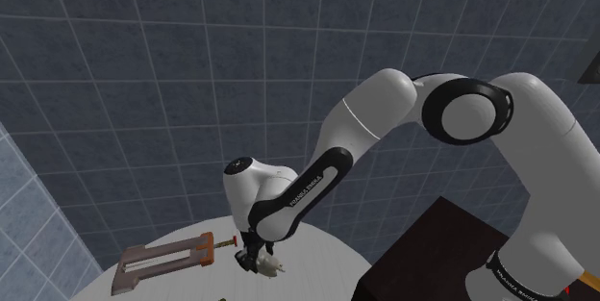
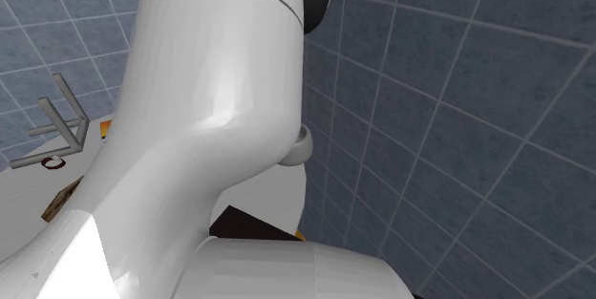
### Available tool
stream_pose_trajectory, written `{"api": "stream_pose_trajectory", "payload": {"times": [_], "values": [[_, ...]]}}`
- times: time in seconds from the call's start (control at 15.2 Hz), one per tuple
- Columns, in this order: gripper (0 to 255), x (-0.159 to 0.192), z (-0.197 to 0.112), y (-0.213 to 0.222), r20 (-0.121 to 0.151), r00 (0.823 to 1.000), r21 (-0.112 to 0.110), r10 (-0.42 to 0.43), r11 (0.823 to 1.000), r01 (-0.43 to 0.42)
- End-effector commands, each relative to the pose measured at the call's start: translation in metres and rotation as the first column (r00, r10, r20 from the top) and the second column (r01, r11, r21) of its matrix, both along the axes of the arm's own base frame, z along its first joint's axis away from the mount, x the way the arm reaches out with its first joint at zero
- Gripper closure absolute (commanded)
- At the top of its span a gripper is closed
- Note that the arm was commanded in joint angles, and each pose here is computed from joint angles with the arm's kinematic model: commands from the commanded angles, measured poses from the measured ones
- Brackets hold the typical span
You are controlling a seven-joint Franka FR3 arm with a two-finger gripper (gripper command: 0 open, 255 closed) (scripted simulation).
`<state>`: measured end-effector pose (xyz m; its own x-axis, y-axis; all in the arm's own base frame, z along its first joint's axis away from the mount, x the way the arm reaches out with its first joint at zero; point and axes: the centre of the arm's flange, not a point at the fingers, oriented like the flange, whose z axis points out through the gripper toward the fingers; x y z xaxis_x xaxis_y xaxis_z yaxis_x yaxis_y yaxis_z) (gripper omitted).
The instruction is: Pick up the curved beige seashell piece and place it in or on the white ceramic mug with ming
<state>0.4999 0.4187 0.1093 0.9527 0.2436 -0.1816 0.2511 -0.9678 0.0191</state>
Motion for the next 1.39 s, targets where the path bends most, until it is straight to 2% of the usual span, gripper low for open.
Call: {"api": "stream_pose_trajectory", "payload": {"times": [0.0,1.32], "values": [[255,0.001,0.01,0.0,0.0,1.0,0.0,0.0,1.0,0.0],[255,0.001,0.116,0.0,0.0,1.0,0.0,0.0,1.0,0.0]]}}
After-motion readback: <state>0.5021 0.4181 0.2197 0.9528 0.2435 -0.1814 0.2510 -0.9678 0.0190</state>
